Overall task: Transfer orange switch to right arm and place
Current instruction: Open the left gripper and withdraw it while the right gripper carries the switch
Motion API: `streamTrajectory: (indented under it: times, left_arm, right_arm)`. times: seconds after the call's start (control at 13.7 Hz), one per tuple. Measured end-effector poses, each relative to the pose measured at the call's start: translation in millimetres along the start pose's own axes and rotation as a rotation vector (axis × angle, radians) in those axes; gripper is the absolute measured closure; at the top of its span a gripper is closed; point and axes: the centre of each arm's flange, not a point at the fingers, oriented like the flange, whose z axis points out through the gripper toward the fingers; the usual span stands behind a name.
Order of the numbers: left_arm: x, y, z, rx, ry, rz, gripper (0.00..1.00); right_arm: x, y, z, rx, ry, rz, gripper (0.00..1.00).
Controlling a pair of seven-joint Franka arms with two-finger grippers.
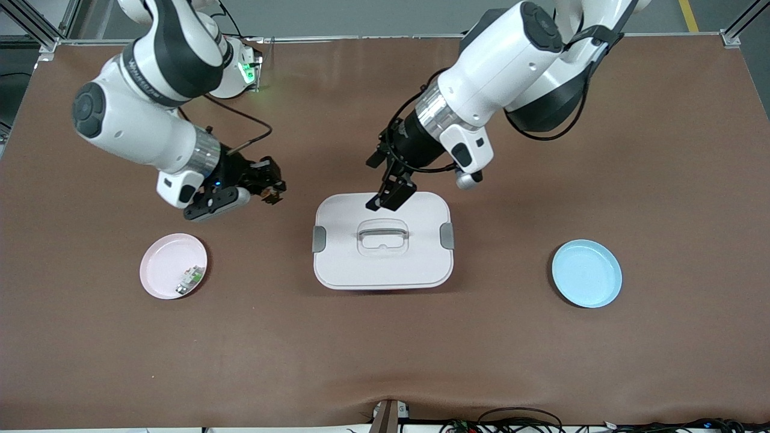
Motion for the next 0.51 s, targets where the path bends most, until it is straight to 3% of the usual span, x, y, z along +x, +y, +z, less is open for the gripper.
streamTrajectory:
  times: [0.29, 0.51]
  left_arm:
    - [34.5, 13.9, -26.2, 0.061, 0.063, 0.142, 0.00]
    - [55.4, 20.8, -44.2, 0.106, 0.090, 0.302, 0.00]
  right_arm:
    - [1.1, 56.9, -9.3, -0.149, -0.037, -0.233, 0.56]
    - [-0.9, 91.0, -10.8, -0.249, -0.107, -0.393, 0.56]
